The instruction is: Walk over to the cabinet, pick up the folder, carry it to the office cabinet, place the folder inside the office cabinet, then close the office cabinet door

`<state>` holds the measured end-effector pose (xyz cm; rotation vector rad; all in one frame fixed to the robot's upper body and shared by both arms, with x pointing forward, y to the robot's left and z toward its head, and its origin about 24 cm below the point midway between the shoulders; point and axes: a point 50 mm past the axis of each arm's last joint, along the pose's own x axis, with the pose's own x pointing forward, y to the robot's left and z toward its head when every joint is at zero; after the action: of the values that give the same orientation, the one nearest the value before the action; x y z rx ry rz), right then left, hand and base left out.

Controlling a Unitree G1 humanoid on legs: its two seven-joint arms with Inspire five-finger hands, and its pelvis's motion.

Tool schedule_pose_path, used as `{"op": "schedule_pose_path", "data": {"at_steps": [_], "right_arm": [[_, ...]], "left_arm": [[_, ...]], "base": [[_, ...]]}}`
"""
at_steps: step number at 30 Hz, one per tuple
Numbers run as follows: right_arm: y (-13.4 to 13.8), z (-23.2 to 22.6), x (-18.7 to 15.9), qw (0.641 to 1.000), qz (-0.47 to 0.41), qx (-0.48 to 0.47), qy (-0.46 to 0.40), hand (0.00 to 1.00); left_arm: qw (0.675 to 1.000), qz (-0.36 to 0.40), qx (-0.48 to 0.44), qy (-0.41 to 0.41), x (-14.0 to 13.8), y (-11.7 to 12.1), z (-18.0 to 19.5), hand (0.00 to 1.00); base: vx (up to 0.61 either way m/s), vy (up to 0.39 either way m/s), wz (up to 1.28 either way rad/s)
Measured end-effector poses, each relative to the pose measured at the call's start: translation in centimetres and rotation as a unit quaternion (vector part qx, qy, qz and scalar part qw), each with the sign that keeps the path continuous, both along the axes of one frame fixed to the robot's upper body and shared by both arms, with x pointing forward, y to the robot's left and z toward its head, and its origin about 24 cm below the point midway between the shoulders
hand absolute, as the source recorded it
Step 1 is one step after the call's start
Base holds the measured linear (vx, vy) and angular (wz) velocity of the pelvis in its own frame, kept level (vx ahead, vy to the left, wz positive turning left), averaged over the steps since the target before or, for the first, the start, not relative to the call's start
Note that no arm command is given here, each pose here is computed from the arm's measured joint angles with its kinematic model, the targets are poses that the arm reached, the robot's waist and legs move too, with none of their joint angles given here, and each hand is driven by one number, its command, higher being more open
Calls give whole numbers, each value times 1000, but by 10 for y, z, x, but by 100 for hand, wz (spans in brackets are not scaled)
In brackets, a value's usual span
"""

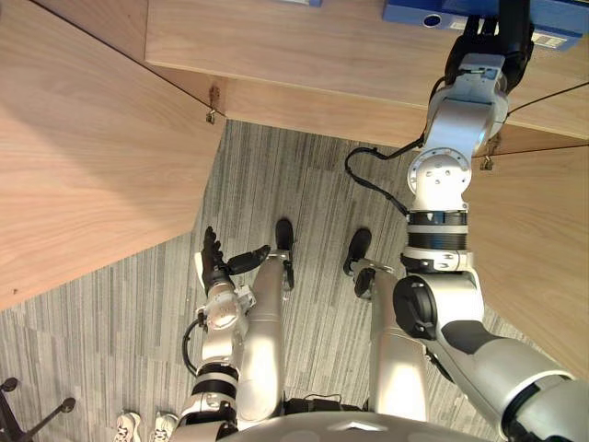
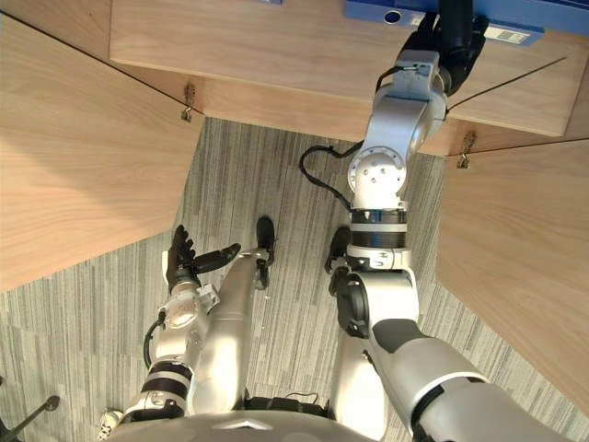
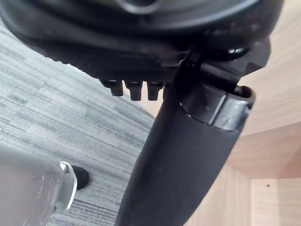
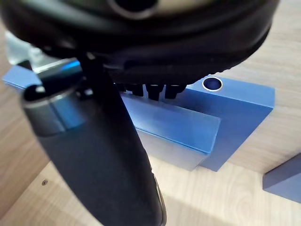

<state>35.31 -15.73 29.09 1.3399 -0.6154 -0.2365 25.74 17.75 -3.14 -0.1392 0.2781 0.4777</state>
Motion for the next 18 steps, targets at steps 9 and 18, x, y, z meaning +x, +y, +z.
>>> {"op": "schedule_pose_path", "data": {"at_steps": [9,18], "right_arm": [[24,15,3,982,46,-178,-48,100],[49,3,15,937,103,-331,-39,100]], "left_arm": [[1000,-7,-4,6,0,-1,-2,100],[999,-15,-12,26,-4,-2,-11,100]], "base": [[-7,0,0],[0,0,0]]}}
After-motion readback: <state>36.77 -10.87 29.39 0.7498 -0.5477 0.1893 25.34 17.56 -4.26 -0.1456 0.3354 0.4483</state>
